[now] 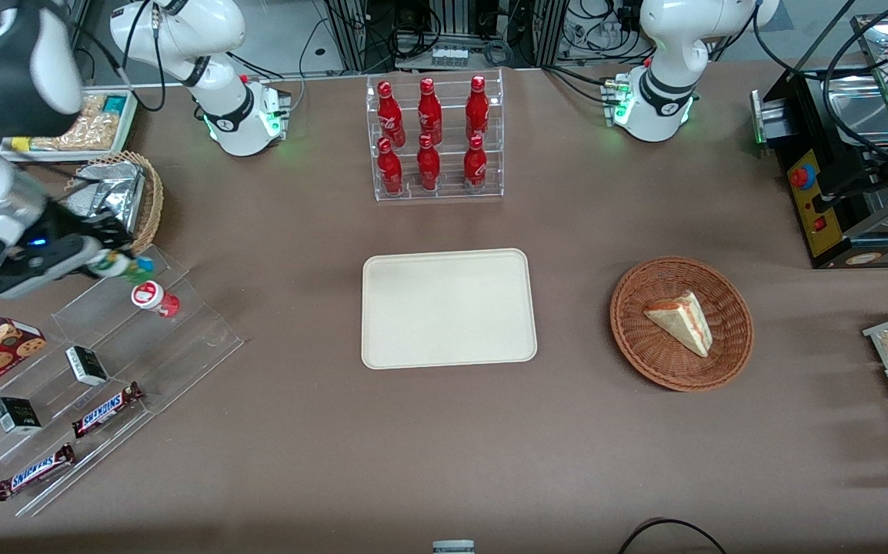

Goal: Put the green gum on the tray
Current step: 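Lift the gum jar and carry it over the cream tray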

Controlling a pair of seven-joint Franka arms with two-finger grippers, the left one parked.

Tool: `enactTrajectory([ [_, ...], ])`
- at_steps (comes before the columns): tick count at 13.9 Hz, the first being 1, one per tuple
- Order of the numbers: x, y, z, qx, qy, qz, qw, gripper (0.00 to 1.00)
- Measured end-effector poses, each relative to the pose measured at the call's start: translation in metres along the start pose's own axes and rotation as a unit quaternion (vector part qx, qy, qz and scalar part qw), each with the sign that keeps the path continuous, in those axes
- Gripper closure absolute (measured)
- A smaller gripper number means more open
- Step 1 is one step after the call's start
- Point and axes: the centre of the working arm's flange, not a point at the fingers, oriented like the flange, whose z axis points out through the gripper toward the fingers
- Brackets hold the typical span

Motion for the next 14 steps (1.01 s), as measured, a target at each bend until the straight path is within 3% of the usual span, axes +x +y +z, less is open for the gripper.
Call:
enactTrajectory([
  [4,0.032,-0.118,0.001,-0.011,-0.001,0.08,0.9967,0.41],
  [9,0.071,-0.218,0.045,-0.004,0.02,0.153,0.988,0.41],
  [14,0.105,-0.319,0.112,-0.054,0.035,0.204,0.9769,0.41],
])
